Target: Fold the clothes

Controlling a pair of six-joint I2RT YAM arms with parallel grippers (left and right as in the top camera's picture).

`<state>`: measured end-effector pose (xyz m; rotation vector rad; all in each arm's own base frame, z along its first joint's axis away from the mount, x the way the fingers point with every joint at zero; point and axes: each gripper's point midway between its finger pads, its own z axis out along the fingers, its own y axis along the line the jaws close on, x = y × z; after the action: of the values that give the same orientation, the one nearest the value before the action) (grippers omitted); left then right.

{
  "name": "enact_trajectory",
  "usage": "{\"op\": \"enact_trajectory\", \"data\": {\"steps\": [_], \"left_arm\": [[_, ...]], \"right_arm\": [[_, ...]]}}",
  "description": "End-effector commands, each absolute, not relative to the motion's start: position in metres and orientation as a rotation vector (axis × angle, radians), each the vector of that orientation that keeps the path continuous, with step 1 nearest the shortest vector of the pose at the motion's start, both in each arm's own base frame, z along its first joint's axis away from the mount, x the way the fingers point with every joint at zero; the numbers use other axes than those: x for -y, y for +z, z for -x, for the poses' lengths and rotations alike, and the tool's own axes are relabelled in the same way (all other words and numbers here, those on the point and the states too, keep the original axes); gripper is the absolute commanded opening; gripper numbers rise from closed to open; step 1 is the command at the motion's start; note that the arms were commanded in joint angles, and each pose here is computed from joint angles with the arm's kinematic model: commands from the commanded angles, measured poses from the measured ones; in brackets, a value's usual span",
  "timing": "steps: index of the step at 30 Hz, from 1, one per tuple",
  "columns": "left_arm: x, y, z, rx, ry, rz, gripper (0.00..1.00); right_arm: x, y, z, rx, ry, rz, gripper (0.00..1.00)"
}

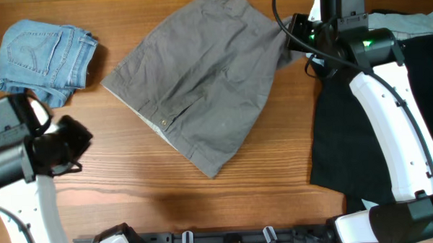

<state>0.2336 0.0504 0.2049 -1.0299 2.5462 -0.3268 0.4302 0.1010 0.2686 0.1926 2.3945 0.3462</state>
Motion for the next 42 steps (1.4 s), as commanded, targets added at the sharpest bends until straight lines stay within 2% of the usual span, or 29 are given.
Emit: {"op": "enact_trajectory", "data": {"steps": [1,3,5,7,10,13,15,17,20,24,26,28,31,33,36,39,41,42], "left_arm": [[0.012,0.177,-0.231,-2.773,-0.606,0.836,0.57],[0.051,0.148,-0.228,-2.886,-0.748,0.78,1.0],[0.097,0.128,-0.228,-2.927,-1.019,0.691,1.0],[0.12,0.108,-0.221,-2.991,-1.112,0.606,1.0],[0.143,0.073,-0.193,-3.19,-1.094,0.546,0.95],[0.163,0.054,-0.179,-3.316,-1.053,0.522,0.8],[0.178,0.044,-0.176,-3.353,-1.027,0.512,0.79],[0.182,0.026,-0.169,-3.417,-0.863,0.531,0.76],[0.175,-0.004,-0.178,-3.403,-0.602,0.535,0.75],[0.18,-0.015,-0.185,-3.378,-0.572,0.474,0.7],[0.172,-0.019,-0.189,-3.362,-0.489,0.465,0.64],[0.159,-0.024,-0.194,-3.332,-0.361,0.446,0.63],[0.141,-0.029,-0.202,-3.284,-0.188,0.428,0.5],[0.133,-0.031,-0.208,-3.25,-0.111,0.422,0.38],[0.132,-0.032,-0.223,-3.184,-0.096,0.409,0.25],[0.131,-0.033,-0.234,-3.133,-0.08,0.399,0.16],[0.127,-0.033,-0.236,-3.118,-0.05,0.399,0.05],[0.125,-0.033,-0.237,-3.112,-0.037,0.399,0.04]], "right_arm": [[-0.101,0.262,-0.426,-2.429,0.352,-0.212,0.04],[-0.099,0.256,-0.419,-2.467,0.348,-0.238,0.04],[-0.098,0.25,-0.413,-2.503,0.337,-0.243,0.04],[-0.096,0.245,-0.406,-2.537,0.326,-0.247,0.04],[-0.094,0.238,-0.397,-2.584,0.309,-0.25,0.04],[-0.094,0.237,-0.395,-2.595,0.306,-0.251,0.04],[-0.094,0.237,-0.394,-2.596,0.306,-0.251,0.04],[-0.094,0.236,-0.393,-2.602,0.304,-0.252,0.04],[-0.094,0.235,-0.392,-2.606,0.303,-0.252,0.04],[-0.093,0.235,-0.391,-2.611,0.301,-0.253,0.04],[-0.093,0.234,-0.39,-2.615,0.3,-0.253,0.04],[-0.093,0.234,-0.39,-2.615,0.301,-0.255,0.04],[-0.093,0.234,-0.39,-2.618,0.3,-0.257,0.04],[-0.093,0.233,-0.388,-2.624,0.298,-0.258,0.04],[-0.092,0.232,-0.386,-2.635,0.295,-0.26,0.04],[-0.092,0.231,-0.385,-2.641,0.292,-0.261,0.04],[-0.092,0.23,-0.384,-2.645,0.291,-0.261,0.04],[-0.092,0.23,-0.384,-2.647,0.29,-0.261,0.04]]}}
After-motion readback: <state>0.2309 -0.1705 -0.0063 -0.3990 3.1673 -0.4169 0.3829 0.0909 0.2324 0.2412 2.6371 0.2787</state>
